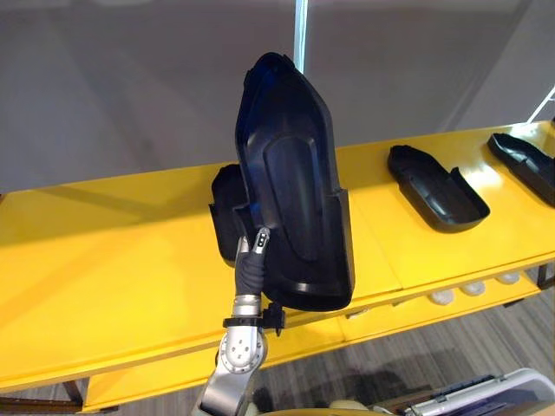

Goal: Walk over and take plastic housings, then place them on the shelf

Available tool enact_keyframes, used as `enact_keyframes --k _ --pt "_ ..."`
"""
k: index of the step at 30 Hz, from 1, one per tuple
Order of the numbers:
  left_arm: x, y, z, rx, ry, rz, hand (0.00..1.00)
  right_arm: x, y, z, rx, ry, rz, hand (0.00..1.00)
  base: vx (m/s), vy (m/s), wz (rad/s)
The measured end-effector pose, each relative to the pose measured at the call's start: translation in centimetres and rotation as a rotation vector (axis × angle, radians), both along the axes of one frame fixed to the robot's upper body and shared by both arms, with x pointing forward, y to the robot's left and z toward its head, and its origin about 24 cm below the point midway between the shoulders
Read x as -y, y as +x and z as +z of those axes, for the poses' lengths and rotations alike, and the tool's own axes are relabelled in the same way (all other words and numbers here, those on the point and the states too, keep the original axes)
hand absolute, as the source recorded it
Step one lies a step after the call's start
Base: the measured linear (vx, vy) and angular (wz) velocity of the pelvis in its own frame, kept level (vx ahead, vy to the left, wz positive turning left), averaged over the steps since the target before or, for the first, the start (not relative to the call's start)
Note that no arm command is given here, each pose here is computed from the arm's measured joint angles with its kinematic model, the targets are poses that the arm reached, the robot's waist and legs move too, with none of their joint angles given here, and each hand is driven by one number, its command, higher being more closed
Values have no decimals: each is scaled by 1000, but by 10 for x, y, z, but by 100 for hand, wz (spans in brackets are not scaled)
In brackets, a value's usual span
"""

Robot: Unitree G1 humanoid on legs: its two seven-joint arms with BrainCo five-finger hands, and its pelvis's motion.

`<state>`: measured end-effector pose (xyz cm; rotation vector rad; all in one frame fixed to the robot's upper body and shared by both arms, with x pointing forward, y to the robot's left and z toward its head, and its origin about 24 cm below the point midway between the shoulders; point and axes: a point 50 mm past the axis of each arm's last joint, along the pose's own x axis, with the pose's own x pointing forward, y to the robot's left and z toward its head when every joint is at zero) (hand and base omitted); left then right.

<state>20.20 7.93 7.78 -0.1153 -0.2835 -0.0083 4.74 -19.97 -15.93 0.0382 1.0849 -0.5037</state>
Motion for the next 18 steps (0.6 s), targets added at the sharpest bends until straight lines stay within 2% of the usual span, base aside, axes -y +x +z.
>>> enact_keyframes --k 7,13,18 --pt "-14 -4 -11 -49 27 52 100 1 16 2 42 -11 19 0 -30 -15 -3" --pt "-25 -1 -10 -46 30 111 100 8 22 3 46 -32 22 0 -158 1 39" --pt "-32 1 -9 -39 21 154 100 12 14 -2 -26 -41 39 0 -100 231 45"
